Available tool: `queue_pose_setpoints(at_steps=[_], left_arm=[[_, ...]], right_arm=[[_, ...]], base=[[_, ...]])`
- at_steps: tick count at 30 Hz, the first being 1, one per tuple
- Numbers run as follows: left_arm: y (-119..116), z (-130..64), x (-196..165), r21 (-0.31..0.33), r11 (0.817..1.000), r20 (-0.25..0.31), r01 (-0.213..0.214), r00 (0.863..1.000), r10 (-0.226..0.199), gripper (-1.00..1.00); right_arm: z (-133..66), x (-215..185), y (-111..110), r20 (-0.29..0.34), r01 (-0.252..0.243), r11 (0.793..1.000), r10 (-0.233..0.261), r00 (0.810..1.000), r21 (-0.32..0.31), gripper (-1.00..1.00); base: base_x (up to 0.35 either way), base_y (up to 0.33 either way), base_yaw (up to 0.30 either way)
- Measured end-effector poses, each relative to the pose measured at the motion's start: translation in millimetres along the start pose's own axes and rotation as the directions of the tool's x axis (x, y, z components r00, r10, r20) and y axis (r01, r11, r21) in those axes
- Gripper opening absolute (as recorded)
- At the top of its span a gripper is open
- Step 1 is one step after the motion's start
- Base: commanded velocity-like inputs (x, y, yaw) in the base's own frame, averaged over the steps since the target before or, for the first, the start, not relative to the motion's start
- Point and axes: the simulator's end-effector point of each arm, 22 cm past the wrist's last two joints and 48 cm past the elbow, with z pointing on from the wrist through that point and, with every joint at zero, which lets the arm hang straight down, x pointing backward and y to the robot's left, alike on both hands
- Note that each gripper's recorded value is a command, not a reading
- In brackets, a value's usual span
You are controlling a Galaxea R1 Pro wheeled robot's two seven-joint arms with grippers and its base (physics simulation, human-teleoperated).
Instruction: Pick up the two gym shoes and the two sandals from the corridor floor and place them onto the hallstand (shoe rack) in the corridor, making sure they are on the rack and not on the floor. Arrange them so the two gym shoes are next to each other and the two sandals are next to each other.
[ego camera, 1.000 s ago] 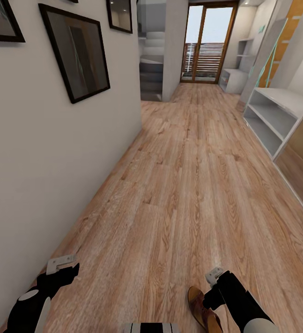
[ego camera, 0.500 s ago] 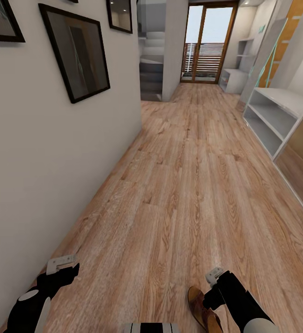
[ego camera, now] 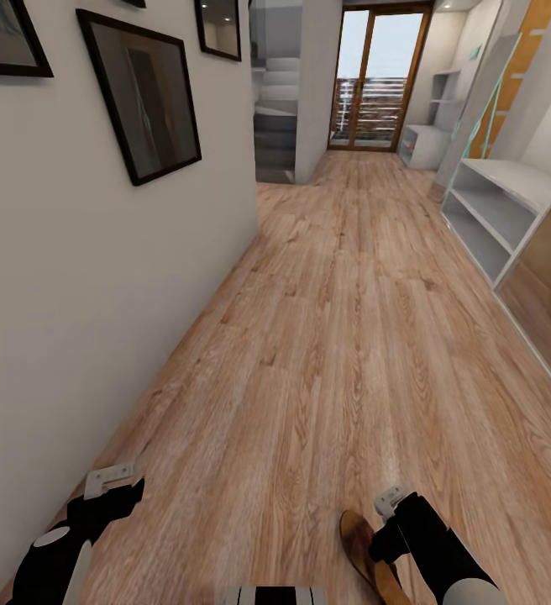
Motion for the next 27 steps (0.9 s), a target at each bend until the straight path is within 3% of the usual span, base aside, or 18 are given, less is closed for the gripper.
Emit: queue_pose_setpoints(at_steps=[27], left_arm=[[1.2, -1.0, 5.6, -0.002, 1.0, -0.009, -0.003, 1.0, 0.003, 1.0]], right_arm=[[-0.1, -0.3, 0.1, 0.0, 0.0, 1.0, 0.0, 1.0, -0.001, 1.0]], base=[[-0.012, 0.0, 0.0]])
